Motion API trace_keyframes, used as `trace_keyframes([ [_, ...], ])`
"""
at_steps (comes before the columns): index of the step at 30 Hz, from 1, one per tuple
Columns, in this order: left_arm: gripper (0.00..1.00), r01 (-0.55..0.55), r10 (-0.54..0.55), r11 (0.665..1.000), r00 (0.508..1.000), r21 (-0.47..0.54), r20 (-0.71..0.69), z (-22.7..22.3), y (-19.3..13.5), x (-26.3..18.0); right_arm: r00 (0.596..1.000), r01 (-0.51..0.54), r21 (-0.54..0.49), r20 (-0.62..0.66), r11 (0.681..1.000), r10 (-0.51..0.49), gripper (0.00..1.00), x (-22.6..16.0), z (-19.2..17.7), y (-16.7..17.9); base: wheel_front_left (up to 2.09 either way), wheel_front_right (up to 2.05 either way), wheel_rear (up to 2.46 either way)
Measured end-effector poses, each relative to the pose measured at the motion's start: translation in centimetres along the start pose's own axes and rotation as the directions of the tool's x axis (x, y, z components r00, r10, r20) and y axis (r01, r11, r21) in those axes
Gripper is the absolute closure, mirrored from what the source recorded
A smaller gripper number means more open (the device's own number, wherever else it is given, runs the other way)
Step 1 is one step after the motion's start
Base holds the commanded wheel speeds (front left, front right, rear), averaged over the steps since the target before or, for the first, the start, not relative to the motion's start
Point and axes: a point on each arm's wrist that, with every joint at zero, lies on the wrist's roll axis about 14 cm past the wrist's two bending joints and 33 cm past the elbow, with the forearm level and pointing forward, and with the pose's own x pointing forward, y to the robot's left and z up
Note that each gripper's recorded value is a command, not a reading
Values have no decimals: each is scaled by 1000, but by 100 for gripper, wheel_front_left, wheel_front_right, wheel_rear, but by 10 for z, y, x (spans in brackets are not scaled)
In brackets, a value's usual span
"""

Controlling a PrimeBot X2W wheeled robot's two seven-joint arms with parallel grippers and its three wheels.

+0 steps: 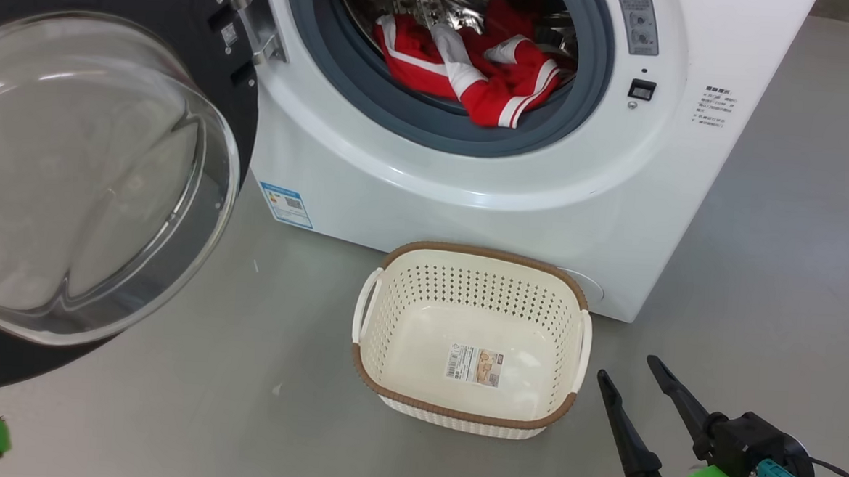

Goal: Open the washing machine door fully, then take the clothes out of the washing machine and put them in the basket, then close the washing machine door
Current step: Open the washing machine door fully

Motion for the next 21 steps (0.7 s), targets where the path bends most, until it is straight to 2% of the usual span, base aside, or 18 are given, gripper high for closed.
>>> trace_keyframes([
  [10,100,138,-138,990,990,-6,-18,-14,-46,-21,998,60,2,17,998,-60,0,-13,5,-16,0,0,0],
  [21,100,330,-331,944,943,-32,-45,-30,-117,-44,987,155,4,53,988,-155,0,-30,16,-42,0,0,0],
])
